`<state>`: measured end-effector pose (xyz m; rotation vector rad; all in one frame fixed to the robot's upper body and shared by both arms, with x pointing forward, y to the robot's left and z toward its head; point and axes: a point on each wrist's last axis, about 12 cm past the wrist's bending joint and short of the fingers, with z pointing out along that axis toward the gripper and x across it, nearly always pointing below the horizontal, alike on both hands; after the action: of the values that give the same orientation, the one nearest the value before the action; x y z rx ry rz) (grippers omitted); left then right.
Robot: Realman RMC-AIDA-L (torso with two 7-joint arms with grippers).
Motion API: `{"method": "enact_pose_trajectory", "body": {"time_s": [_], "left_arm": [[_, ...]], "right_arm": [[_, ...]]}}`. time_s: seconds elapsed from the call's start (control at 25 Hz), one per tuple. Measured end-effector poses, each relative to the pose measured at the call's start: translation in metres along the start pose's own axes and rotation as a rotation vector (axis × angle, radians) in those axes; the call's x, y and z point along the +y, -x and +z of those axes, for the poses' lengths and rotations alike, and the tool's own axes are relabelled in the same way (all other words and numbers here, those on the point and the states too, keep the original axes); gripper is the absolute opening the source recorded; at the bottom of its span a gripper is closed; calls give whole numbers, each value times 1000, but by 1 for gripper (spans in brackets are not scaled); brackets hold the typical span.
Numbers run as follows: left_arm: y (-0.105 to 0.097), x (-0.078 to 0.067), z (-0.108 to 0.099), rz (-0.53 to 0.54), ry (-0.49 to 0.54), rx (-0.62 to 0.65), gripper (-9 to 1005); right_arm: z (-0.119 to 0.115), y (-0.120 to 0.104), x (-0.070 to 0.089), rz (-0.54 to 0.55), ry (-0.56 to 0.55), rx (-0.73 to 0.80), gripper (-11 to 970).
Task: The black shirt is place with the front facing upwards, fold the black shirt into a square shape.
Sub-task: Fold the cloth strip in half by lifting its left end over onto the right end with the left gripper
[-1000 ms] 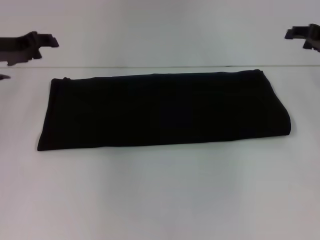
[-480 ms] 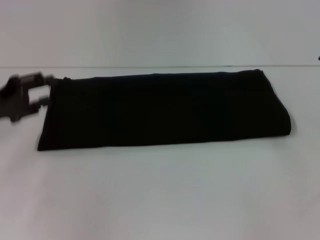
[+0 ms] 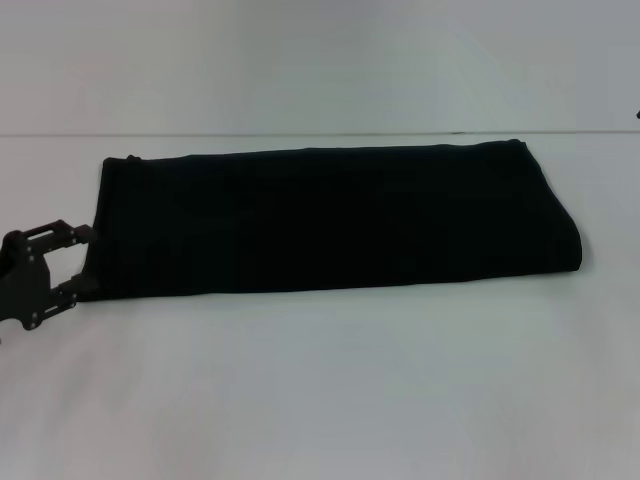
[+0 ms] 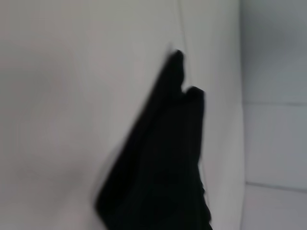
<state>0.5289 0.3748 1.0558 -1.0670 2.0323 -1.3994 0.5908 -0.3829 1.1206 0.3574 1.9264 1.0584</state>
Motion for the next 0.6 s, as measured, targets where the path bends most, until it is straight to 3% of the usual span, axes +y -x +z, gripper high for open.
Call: {"method": "enact_pose_trajectory", "body": {"time_s": [0.6], "left_arm": [[2, 16, 4, -101, 70, -78, 630]], "right_arm": [[-5, -1, -3, 10, -3, -11, 744]]}}
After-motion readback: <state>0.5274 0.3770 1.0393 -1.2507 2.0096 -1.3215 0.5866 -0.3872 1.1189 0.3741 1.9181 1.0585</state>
